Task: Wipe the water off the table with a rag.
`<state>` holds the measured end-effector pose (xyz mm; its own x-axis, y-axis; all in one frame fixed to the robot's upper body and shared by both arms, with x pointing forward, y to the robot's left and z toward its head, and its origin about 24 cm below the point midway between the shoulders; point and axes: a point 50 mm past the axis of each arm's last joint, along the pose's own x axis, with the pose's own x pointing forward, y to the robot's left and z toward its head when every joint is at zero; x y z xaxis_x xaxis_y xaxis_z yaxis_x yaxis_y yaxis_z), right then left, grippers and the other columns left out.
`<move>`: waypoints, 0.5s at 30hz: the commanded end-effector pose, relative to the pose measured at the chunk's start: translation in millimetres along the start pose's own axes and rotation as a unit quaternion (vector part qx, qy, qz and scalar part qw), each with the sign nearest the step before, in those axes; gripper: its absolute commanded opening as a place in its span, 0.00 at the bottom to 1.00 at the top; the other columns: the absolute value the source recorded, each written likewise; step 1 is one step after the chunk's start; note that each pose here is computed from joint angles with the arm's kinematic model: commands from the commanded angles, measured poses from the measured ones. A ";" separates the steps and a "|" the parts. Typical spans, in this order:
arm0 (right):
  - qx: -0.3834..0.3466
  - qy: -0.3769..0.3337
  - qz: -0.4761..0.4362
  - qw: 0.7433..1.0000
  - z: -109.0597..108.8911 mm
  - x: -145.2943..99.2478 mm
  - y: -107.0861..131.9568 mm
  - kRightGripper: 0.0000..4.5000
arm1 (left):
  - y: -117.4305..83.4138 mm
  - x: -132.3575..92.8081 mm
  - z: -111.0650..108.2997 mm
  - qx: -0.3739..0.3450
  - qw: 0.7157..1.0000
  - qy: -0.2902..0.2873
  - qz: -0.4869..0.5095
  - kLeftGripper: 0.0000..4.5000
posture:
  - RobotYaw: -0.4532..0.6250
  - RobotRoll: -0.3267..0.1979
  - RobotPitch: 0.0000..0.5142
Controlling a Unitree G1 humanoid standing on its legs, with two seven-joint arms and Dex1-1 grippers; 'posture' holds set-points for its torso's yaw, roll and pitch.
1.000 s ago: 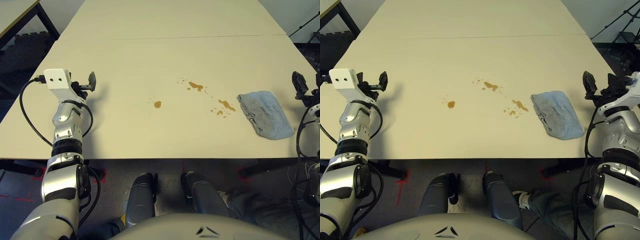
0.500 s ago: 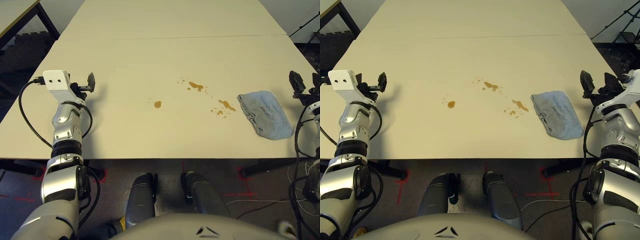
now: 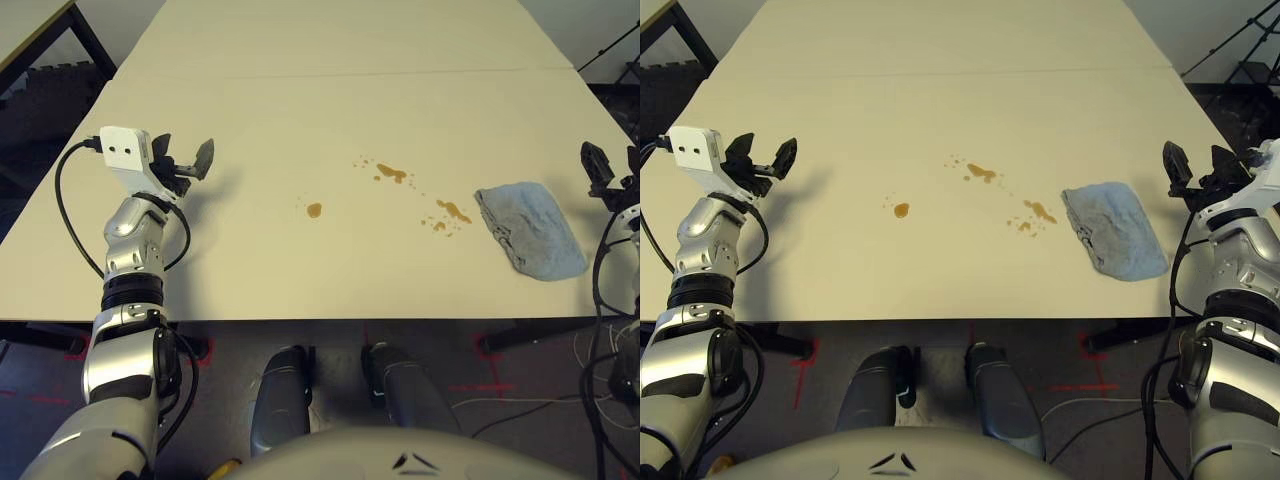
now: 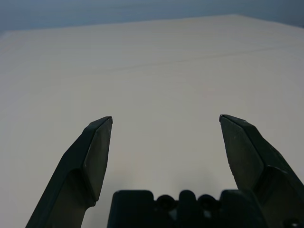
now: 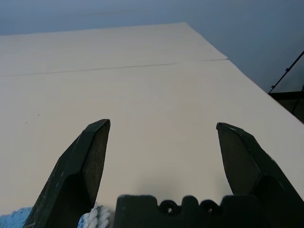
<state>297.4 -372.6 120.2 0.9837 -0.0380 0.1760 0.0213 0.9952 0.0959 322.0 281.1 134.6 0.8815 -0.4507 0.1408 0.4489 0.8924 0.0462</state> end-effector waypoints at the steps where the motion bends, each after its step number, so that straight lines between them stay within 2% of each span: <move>1: -0.004 -0.009 -0.006 1.000 4.9 -1.0 -3.1 0.99 | -18.0 -10.4 5.7 -0.031 0.990 0.029 -0.131 1.00 | 0.28 0.62 0.27; 5: -0.005 -0.009 -0.007 1.000 6.4 -0.6 -4.5 0.99 | -30.1 -21.5 3.6 -0.053 0.966 0.098 -0.234 1.00 | 0.29 0.62 0.27; 8: -0.007 -0.009 -0.006 1.000 7.7 0.4 -4.5 0.99 | -32.6 -22.9 1.4 -0.047 0.956 0.129 -0.260 1.00 | 0.29 0.62 0.27; 15: 0.021 0.024 0.031 0.999 19.1 -2.9 -9.6 0.99 | -31.3 -16.0 -4.2 0.000 0.949 0.149 -0.279 1.00 | 0.28 0.62 0.29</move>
<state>294.4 -380.3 131.1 0.9900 0.0055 0.1408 -0.0220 0.9930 0.1160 293.5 259.1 128.4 0.5178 -0.8403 -0.1605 0.8525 0.5226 0.0143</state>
